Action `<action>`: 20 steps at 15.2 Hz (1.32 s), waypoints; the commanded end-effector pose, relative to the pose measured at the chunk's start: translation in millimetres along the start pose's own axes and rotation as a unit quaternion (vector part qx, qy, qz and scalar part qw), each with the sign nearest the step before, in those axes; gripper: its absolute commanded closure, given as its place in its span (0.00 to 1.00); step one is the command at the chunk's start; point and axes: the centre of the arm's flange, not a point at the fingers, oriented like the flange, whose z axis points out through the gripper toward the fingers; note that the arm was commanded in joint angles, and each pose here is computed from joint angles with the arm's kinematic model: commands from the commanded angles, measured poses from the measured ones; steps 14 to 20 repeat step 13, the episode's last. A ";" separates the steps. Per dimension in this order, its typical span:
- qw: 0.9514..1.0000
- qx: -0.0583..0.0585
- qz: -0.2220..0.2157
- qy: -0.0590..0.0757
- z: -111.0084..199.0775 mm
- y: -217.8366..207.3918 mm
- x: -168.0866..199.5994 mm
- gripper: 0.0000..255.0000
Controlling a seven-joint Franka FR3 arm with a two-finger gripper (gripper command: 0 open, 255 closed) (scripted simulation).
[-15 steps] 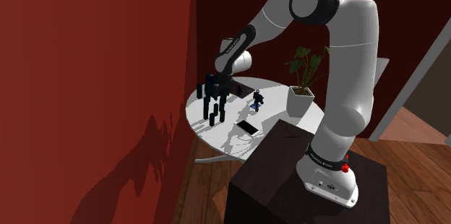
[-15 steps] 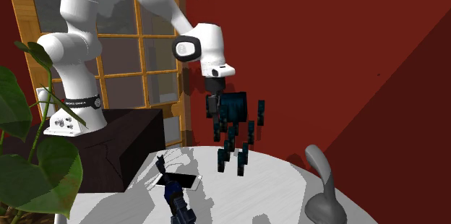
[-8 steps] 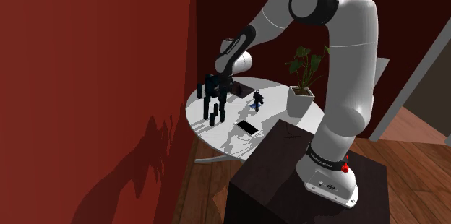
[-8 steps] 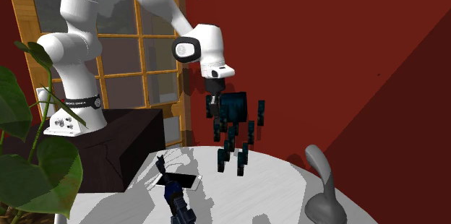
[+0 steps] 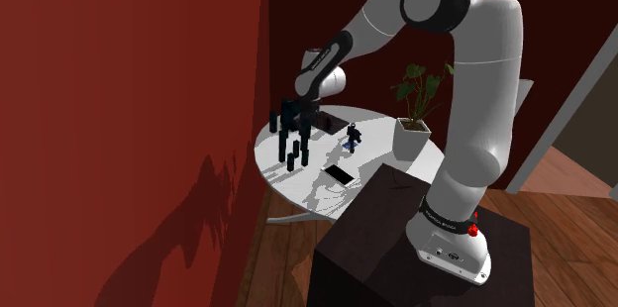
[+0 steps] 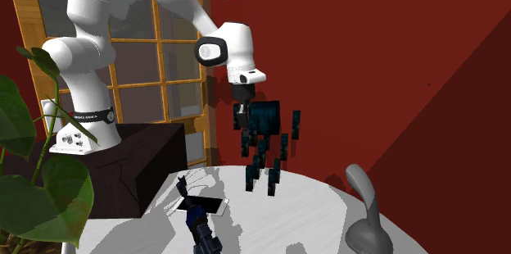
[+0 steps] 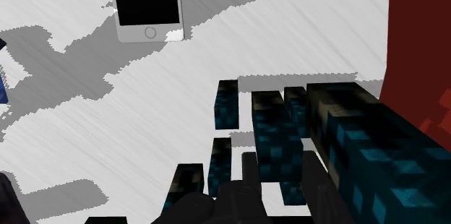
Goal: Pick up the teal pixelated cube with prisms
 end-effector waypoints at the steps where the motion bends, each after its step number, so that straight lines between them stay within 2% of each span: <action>1: 1.000 0.000 0.000 0.001 -11.7 0.3 1.4 1.00; 11: 1.000 0.000 0.000 0.001 -64.3 -0.2 6.0 1.00; 20: 1.000 0.000 0.000 0.001 -65.1 -0.2 6.0 1.00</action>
